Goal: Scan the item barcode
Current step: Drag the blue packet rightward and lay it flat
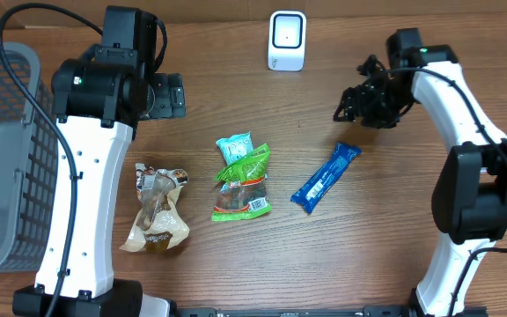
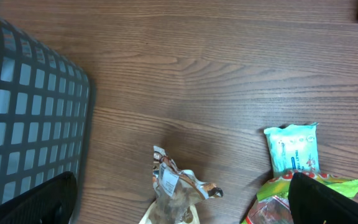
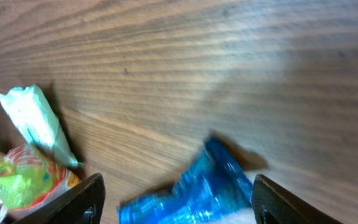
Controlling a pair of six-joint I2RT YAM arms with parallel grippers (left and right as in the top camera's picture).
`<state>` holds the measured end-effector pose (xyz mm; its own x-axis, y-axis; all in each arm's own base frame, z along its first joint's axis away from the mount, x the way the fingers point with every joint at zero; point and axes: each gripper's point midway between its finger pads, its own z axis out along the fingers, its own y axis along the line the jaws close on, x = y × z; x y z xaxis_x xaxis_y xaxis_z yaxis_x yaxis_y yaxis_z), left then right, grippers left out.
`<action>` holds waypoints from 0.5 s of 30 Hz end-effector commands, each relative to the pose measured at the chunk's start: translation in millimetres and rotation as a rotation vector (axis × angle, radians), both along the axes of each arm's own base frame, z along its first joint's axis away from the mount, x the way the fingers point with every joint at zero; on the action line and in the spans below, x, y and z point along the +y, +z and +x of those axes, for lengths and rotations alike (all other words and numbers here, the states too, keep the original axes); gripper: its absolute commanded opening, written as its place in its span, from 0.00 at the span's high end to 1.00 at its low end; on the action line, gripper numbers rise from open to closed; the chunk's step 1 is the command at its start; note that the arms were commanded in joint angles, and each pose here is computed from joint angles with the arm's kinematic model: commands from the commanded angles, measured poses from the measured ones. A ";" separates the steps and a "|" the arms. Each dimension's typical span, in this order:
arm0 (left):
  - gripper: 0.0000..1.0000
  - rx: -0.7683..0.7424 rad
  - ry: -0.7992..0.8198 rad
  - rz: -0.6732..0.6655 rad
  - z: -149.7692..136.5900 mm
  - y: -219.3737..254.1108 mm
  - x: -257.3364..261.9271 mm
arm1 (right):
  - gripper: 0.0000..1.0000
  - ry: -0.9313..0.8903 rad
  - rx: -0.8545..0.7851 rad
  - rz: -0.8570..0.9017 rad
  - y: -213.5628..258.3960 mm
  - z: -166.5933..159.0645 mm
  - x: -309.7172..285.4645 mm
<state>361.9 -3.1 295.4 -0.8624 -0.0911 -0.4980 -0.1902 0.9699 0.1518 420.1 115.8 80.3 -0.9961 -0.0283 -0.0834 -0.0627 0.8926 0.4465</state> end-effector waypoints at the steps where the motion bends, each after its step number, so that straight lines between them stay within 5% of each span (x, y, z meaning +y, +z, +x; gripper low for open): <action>1: 0.00 -0.037 -0.002 0.017 -2.3 13.6 4.5 | 0.24 0.016 0.038 -0.003 -13.2 -15.8 18.3; 15: 0.00 -0.037 -0.002 0.017 -2.3 13.6 4.5 | 0.30 -0.058 0.226 -0.141 -74.0 -69.9 -9.7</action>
